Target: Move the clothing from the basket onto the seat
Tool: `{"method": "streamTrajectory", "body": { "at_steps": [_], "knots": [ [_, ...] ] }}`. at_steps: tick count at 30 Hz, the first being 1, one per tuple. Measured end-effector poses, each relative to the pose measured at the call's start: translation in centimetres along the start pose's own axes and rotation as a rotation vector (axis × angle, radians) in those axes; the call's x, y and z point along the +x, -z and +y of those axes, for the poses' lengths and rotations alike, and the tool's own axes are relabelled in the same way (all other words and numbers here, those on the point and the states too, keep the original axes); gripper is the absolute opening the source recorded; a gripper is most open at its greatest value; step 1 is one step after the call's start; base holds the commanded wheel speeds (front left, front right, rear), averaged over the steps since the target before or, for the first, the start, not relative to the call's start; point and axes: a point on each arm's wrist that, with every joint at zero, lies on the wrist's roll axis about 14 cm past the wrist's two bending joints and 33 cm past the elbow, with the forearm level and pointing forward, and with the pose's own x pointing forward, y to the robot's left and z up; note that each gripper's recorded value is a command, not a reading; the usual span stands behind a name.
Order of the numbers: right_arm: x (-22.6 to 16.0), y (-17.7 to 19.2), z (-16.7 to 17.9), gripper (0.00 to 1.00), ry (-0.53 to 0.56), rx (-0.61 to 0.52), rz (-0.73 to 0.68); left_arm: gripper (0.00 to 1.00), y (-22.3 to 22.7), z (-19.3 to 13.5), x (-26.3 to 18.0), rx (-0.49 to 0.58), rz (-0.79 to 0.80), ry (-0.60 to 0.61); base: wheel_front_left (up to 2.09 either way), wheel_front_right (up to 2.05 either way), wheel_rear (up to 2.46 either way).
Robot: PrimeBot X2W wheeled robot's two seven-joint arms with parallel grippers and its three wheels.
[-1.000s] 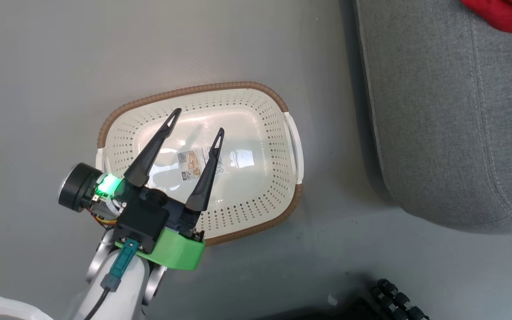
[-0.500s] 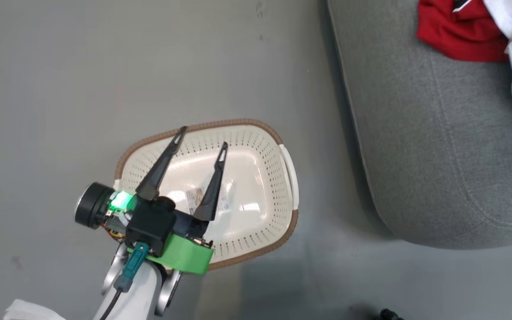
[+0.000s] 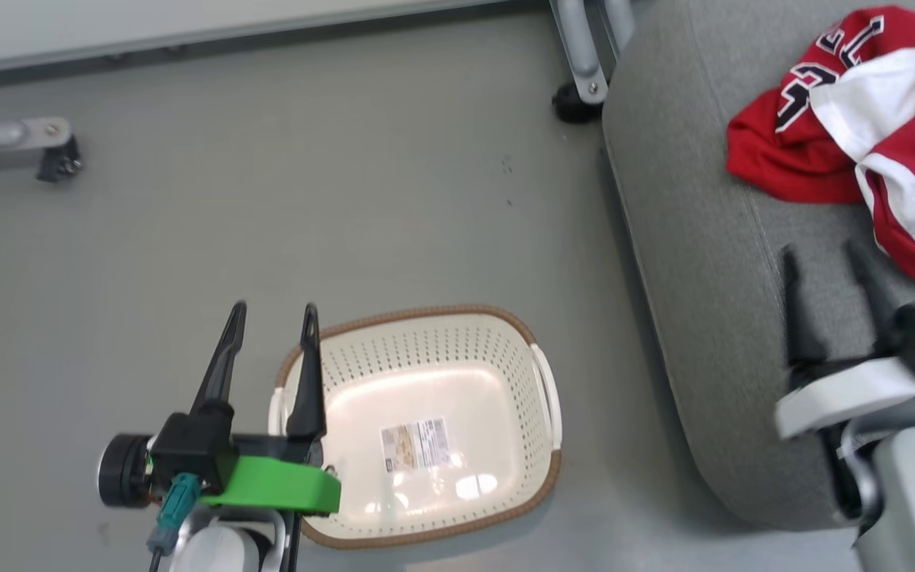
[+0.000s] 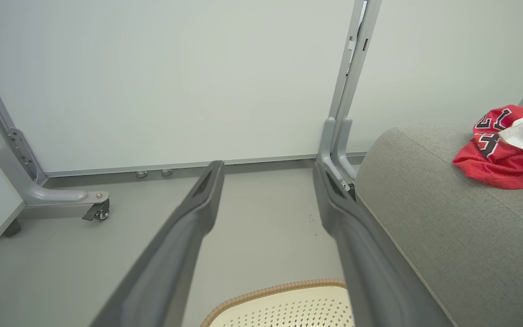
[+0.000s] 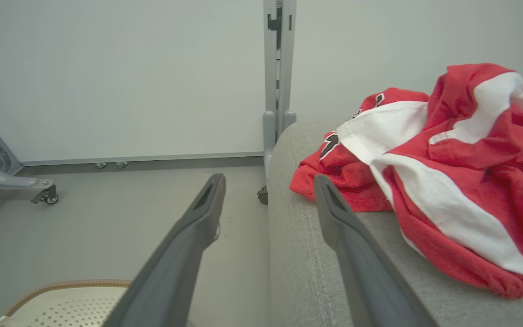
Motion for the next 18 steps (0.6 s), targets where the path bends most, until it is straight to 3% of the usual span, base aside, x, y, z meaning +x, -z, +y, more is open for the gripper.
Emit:
{"method": "streamTrajectory", "body": {
  "at_steps": [5, 9, 18],
  "knots": [
    [-2.0, -0.6, 6.9, 1.0, -0.175, 0.044, -0.018, 1.0, -0.8, 2.1, -3.0, 0.005, 0.0, -0.093, 0.0, 0.0, 0.0],
    [-3.3, -2.0, 9.9, 1.0, -0.253, 0.051, -0.062, 1.0, -2.0, 2.9, -5.0, 0.008, -0.028, -0.135, 0.0, 0.0, 0.0],
    [-6.5, -5.0, 11.5, 1.0, -0.265, 0.059, -0.164, 1.0, -5.1, 3.9, -8.9, 0.04, -0.119, -0.206, 0.0, 0.0, 0.0]
  ]
}}
